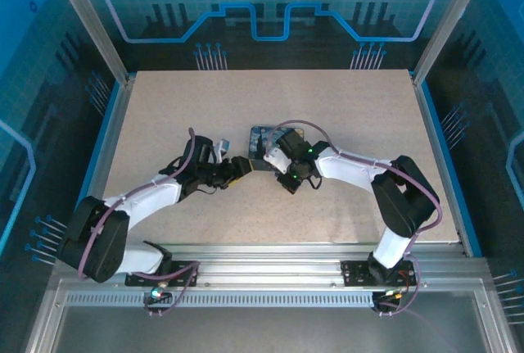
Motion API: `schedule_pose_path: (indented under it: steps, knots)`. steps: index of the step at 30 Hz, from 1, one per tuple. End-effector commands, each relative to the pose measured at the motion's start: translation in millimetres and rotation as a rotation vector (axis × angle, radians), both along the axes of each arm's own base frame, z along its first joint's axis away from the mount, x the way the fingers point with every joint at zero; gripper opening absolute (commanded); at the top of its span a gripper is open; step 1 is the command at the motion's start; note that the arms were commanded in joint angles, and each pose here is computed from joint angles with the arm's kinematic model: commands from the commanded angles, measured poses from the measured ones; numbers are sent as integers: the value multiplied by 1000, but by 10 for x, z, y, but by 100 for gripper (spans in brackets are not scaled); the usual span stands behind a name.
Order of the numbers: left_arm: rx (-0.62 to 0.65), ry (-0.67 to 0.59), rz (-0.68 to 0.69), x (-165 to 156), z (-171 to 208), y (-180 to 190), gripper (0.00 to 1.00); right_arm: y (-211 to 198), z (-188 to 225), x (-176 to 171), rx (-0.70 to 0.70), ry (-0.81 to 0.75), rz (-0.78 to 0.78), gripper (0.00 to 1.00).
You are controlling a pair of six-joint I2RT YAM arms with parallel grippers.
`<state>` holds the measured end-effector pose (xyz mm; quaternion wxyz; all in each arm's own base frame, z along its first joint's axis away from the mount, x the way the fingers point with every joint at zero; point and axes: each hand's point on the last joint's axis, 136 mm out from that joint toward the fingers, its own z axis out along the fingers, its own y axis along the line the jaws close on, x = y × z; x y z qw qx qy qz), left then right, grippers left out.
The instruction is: Unlock a padlock with a key
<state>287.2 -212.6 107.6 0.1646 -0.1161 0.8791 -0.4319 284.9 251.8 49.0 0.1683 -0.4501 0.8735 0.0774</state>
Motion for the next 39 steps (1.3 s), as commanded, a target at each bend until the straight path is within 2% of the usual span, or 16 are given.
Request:
schedule_pose_path:
  steps: [1, 15, 22, 39]
  knots:
    - [43, 32, -57, -215, -76, 14, 65, 30, 57, -9, -21, -19, 52, 0]
    - [58, 50, -68, -259, -137, 0, 65, -24, -103, -64, -84, -22, 140, 0]
    - [58, 49, -71, -247, -133, -8, 65, -7, -59, -40, -91, -83, 203, 0]
    - [55, 61, -76, -276, -167, -13, 65, 24, -68, 25, -105, -122, 253, 0]
